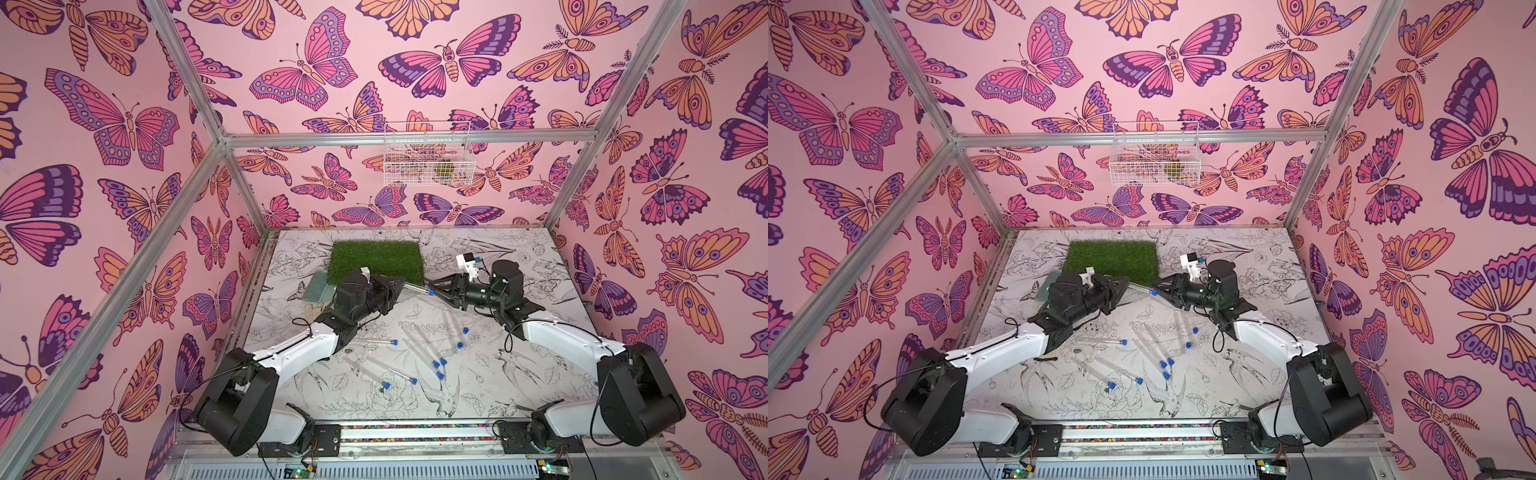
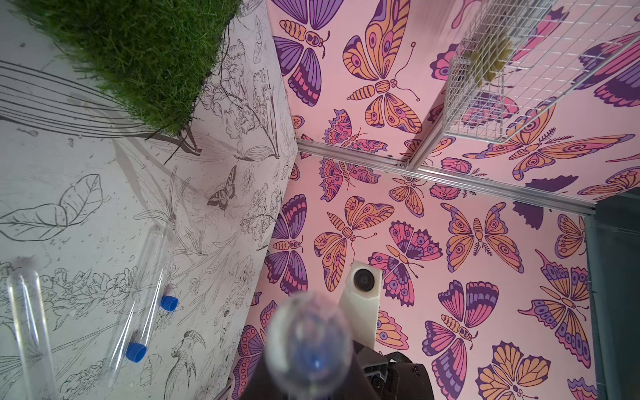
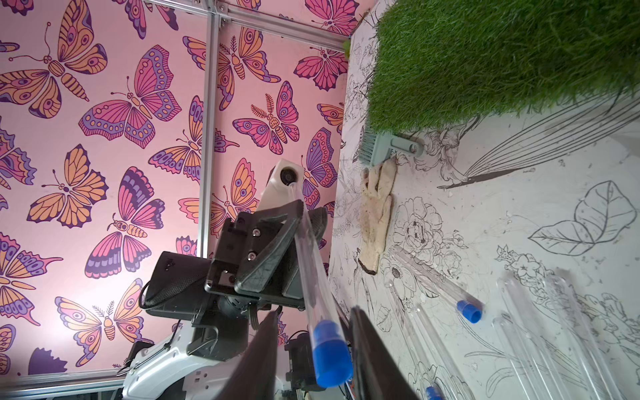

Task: Remove stoppers from test tubes
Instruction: Open the stopper on the test tube.

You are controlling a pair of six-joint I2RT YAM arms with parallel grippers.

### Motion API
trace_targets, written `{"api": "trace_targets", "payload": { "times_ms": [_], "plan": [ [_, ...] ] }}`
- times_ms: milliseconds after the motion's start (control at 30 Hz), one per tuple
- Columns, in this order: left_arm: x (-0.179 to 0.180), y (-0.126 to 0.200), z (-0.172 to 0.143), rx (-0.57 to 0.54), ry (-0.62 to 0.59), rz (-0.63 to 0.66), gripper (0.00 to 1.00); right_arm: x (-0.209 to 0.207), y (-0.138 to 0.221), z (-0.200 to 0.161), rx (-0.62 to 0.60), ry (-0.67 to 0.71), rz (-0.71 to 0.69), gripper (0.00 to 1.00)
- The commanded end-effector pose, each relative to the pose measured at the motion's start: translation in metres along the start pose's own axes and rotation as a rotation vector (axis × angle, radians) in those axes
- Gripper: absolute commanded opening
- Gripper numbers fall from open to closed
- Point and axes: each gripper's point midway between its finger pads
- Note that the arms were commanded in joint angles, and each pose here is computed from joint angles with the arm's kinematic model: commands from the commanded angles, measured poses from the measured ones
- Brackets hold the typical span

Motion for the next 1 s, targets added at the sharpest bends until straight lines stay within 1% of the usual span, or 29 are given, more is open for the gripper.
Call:
{"api": "trace_targets", "payload": {
  "times_ms": [0, 133, 233, 367, 733, 967],
  "plan": [
    [-0.001, 0.003, 0.000, 0.008, 0.005, -0.015, 0.03, 0.003, 0.000, 0.004, -0.005, 0.001, 0.023, 0.37],
    [0.000, 0.003, 0.000, 0.008, 0.006, -0.013, 0.04, 0.001, 0.000, 0.002, -0.004, -0.005, 0.022, 0.36],
    [0.000, 0.003, -0.001, 0.011, 0.005, -0.015, 0.03, -0.004, 0.000, 0.000, 0.003, -0.019, 0.010, 0.41],
    [-0.002, 0.002, -0.001, 0.013, 0.006, -0.019, 0.03, -0.009, 0.000, -0.002, 0.009, -0.027, -0.010, 0.43],
    [0.000, 0.000, 0.000, 0.014, 0.006, -0.017, 0.03, -0.007, -0.003, -0.005, 0.031, -0.033, 0.001, 0.42],
    [0.002, -0.002, -0.001, 0.017, 0.007, -0.011, 0.03, -0.006, -0.003, -0.005, 0.034, -0.033, 0.003, 0.37]
  ]
}}
Point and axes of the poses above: each gripper's point midway between its finger pads, its own y axis back along the fingers, its own x axis along the line the jaws close on, z = x × y, and after that the axes turned 2 degrees about -y, right-handed
